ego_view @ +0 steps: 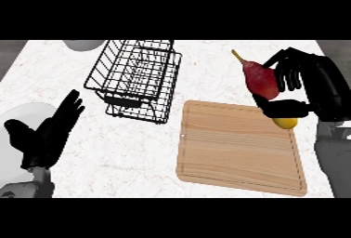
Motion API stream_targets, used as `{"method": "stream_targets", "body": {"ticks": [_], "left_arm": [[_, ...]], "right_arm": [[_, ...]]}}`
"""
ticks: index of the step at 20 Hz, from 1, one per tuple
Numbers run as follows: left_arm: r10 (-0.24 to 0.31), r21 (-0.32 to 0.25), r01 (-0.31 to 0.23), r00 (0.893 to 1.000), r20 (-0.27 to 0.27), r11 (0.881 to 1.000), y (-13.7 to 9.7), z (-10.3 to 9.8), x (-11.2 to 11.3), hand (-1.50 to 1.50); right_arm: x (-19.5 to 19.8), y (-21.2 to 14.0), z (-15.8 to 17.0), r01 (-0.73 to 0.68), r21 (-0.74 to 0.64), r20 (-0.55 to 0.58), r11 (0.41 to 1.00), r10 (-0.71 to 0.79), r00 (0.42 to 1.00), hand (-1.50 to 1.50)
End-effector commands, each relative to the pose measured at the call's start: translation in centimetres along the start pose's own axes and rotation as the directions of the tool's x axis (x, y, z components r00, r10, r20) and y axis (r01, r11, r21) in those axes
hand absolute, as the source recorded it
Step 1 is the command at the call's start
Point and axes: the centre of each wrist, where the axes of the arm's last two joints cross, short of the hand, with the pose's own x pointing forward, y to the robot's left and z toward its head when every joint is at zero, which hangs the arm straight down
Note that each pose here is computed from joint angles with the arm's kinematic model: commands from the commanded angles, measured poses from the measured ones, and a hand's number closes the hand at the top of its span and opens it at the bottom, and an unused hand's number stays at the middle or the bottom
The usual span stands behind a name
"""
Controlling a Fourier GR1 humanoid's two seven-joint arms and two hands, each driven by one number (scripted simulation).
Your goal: Pick the pear from the cutting board and place it in the tiered basket
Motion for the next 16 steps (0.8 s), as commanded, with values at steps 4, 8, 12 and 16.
{"method": "stream_targets", "body": {"ticks": [4,8,12,16], "left_arm": [[-0.020,-0.006,0.020,1.000,-0.004,1.000,-0.5,-0.4,0.5,0.00],[-0.006,-0.036,0.006,1.000,0.006,0.999,-0.7,0.1,0.0,0.00],[-0.010,-0.014,0.010,1.000,0.012,1.000,0.4,-0.8,-0.4,0.00],[-0.009,-0.018,0.009,1.000,0.026,1.000,-1.9,-0.3,0.4,0.00]], "right_arm": [[8.0,-2.1,-1.6,0.045,0.073,0.045,0.996,-0.048,0.998,1.50],[12.6,1.1,-4.3,0.063,0.084,0.081,0.995,-0.070,0.994,1.50],[16.3,1.1,-6.3,0.077,0.110,0.064,0.991,-0.084,0.994,1.50],[19.5,5.0,-7.6,0.078,0.103,0.040,0.992,-0.082,0.996,1.50]]}}
